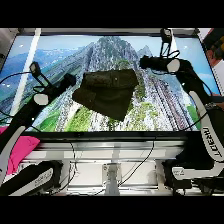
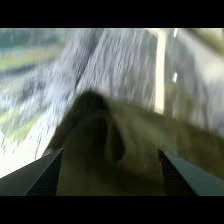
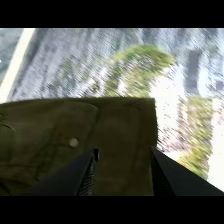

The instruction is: Fold the clothes and pants, and hang the long-sleeved shirts on hangers.

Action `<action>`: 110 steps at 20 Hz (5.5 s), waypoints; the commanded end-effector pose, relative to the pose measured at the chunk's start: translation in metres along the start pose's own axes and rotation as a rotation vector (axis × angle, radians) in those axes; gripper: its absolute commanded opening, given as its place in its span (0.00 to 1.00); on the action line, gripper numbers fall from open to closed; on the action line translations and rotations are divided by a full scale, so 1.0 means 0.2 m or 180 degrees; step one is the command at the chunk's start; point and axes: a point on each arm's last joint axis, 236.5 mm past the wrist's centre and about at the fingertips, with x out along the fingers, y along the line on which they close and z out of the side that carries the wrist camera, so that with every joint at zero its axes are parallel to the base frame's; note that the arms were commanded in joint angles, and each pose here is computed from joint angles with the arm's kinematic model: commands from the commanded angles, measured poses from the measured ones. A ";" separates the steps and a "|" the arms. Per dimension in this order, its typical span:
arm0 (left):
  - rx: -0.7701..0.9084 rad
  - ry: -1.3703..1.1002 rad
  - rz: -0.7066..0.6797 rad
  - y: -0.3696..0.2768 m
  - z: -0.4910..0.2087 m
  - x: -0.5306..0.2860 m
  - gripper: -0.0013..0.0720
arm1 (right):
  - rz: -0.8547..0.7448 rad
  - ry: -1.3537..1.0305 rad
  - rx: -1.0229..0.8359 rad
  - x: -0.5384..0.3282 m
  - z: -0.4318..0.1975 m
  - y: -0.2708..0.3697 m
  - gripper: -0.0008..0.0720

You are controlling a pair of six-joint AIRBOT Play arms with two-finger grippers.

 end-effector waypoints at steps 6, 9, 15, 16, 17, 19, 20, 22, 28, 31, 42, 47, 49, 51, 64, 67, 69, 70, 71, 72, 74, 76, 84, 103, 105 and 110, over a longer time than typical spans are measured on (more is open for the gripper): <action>-0.0390 0.1454 0.0338 0.42 -0.39 -0.14 0.97 | -0.0283 0.0731 0.0295 -0.13 -0.23 -0.40 0.55; -0.0537 0.1643 0.0048 0.36 -0.50 -0.04 0.97 | -0.0278 0.0725 0.0293 -0.13 -0.23 -0.40 0.55; -0.1064 0.1473 -0.0427 0.31 -0.54 0.20 0.97 | -0.0275 0.0724 0.0294 -0.13 -0.23 -0.39 0.55; -0.1082 0.1419 -0.0477 0.30 -0.53 0.23 0.97 | -0.0275 0.0726 0.0294 -0.13 -0.23 -0.39 0.55; -0.1085 0.1352 -0.0516 0.30 -0.52 0.24 0.96 | -0.0274 0.0727 0.0295 -0.13 -0.23 -0.39 0.55; -0.1049 0.1172 -0.0517 0.31 -0.46 0.27 0.92 | -0.0273 0.0728 0.0296 -0.13 -0.23 -0.39 0.55; -0.1035 0.1097 -0.0503 0.32 -0.44 0.28 0.84 | -0.0273 0.0726 0.0295 -0.13 -0.23 -0.39 0.55; -0.0981 0.1036 -0.0470 0.32 -0.43 0.30 0.66 | -0.0271 0.0726 0.0298 -0.13 -0.23 -0.39 0.55; -0.0715 0.1132 -0.0624 0.22 -0.48 0.30 0.07 | -0.0242 0.0889 0.0303 -0.15 -0.29 -0.38 0.54; -0.0474 0.1127 -0.0995 0.07 -0.41 0.24 0.07 | -0.0135 0.1199 0.0039 -0.18 -0.40 -0.35 0.53; 0.0259 0.1370 0.0479 0.17 -0.39 -0.26 0.07 | 0.0925 0.2091 0.0029 -0.34 -0.74 -0.01 0.53; 0.0336 0.2042 0.0656 0.26 -0.71 -0.31 0.07 | 0.1744 0.2753 0.0618 -0.44 -1.15 0.31 0.53; 0.0336 0.2128 0.0685 0.28 -0.76 -0.31 0.07 | 0.1802 0.3031 0.0663 -0.48 -1.32 0.38 0.54; 0.0331 0.2183 0.0719 0.30 -0.78 -0.30 0.07 | 0.1834 0.3216 0.0616 -0.51 -1.43 0.44 0.55; 0.0406 0.2225 0.0717 0.33 -0.81 -0.27 0.07 | 0.1217 0.3228 0.0648 -0.37 -1.57 0.59 0.91; 0.0392 0.2151 0.0694 0.32 -0.79 -0.25 0.07 | 0.0911 0.3093 0.0827 -0.29 -1.56 0.55 0.89; 0.0395 0.2132 0.0692 0.32 -0.78 -0.24 0.07 | 0.0827 0.3199 0.0894 -0.29 -1.60 0.53 0.77; 0.0395 0.2113 0.0689 0.32 -0.78 -0.24 0.07 | 0.0819 0.3245 0.0907 -0.28 -1.61 0.52 0.76; 0.0398 0.2092 0.0686 0.32 -0.77 -0.23 0.07 | 0.0813 0.3264 0.0932 -0.28 -1.62 0.52 0.76; 0.0396 0.2089 0.0686 0.32 -0.77 -0.23 0.07 | 0.0818 0.3263 0.0952 -0.27 -1.62 0.53 0.76; 0.0396 0.2079 0.0685 0.32 -0.77 -0.23 0.07 | 0.0842 0.3215 0.1047 -0.25 -1.61 0.55 0.76; 0.0400 0.2053 0.0680 0.32 -0.76 -0.22 0.07 | 0.0827 0.3168 0.1135 -0.24 -1.59 0.56 0.76; 0.0400 0.2032 0.0677 0.32 -0.75 -0.22 0.07 | 0.1030 0.3310 0.1735 -0.19 -1.61 0.68 0.76; 0.0544 0.1168 0.0380 0.13 -0.42 -0.28 0.07 | 0.2947 0.2335 0.1077 -0.31 -1.03 1.12 0.04; 0.0602 0.0747 0.0239 0.03 -0.26 -0.33 0.07 | 0.3018 0.2181 0.0955 -0.34 -0.92 1.15 0.04; 0.0685 -0.1045 -0.0246 -0.26 0.39 -0.72 0.07 | 0.3098 0.1261 0.0616 -0.56 -0.37 1.06 0.04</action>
